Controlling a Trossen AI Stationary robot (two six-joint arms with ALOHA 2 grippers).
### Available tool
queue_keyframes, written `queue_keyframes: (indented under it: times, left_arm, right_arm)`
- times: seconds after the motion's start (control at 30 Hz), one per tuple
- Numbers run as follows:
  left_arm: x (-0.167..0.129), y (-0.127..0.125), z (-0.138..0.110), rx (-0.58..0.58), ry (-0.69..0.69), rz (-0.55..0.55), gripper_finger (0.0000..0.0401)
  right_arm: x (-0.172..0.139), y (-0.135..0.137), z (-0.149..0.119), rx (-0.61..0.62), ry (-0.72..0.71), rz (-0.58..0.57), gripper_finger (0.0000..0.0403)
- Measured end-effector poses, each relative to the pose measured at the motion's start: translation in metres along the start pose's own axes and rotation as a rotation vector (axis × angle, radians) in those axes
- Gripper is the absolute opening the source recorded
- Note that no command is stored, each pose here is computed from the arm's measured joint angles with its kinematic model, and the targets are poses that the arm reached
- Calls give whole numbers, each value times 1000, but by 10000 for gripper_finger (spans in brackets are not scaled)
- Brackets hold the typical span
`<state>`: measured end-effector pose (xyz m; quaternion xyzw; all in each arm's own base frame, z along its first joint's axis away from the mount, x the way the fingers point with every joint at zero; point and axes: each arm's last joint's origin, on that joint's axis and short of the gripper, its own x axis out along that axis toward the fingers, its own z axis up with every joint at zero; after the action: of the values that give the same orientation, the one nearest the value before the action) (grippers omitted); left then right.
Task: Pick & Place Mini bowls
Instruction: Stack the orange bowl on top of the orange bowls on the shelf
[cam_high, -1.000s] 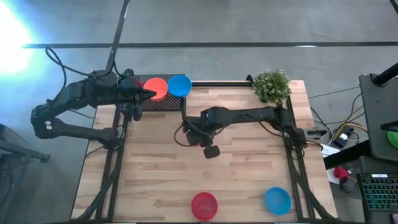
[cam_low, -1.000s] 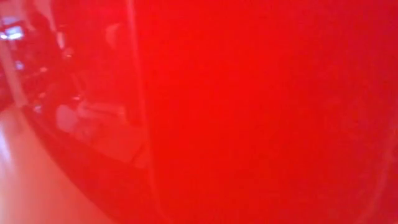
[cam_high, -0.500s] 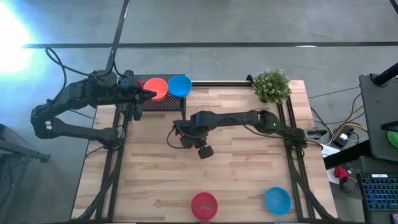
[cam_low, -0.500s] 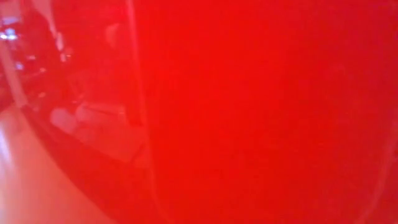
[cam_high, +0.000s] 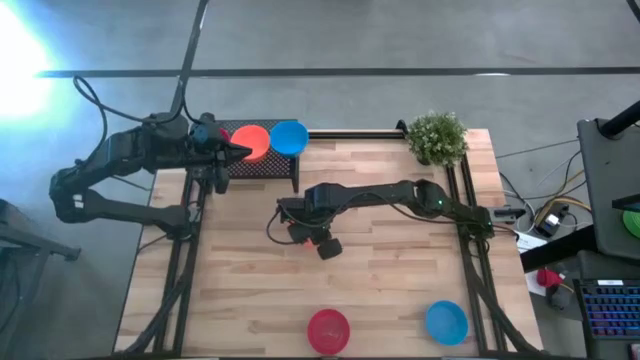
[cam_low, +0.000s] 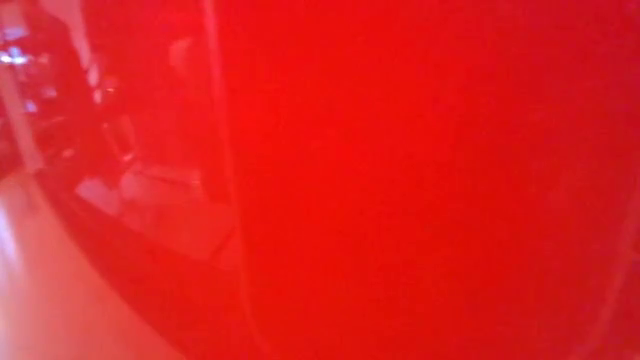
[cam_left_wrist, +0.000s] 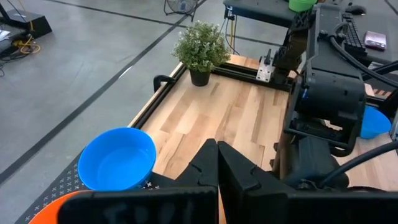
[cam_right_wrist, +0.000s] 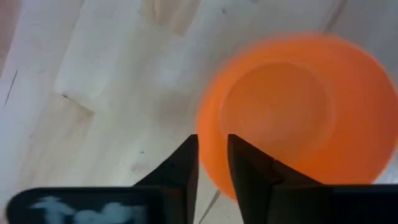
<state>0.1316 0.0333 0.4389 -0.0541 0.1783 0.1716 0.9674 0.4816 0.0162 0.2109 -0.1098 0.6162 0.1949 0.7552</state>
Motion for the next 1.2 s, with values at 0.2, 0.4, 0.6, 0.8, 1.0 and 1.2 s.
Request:
queue_keyframes:
  times: [0.2, 0.4, 0.6, 0.8, 1.0, 1.2]
  left_arm:
    - [0, 0, 0, -22, 1, 0, 0]
    - [1, 0, -3, -43, 37, 9, 0]
    - [0, 1, -8, -94, 82, 24, 0]
    - [3, 2, -14, -128, 156, 66, 0]
    - [19, 1, -22, -170, 282, 97, 0]
    - [47, -3, -24, -172, 364, 111, 0]
  right_arm:
    - [1, 5, 2, -14, 1, 1, 130]
    - [-22, 7, 3, 19, -10, -3, 155]
    - [-60, 10, -7, 102, -23, -8, 151]
    - [-118, 26, -19, 119, -129, -43, 143]
    - [-170, 41, -34, 100, -252, -86, 137]
    - [-212, 56, -53, 84, -347, -119, 141]
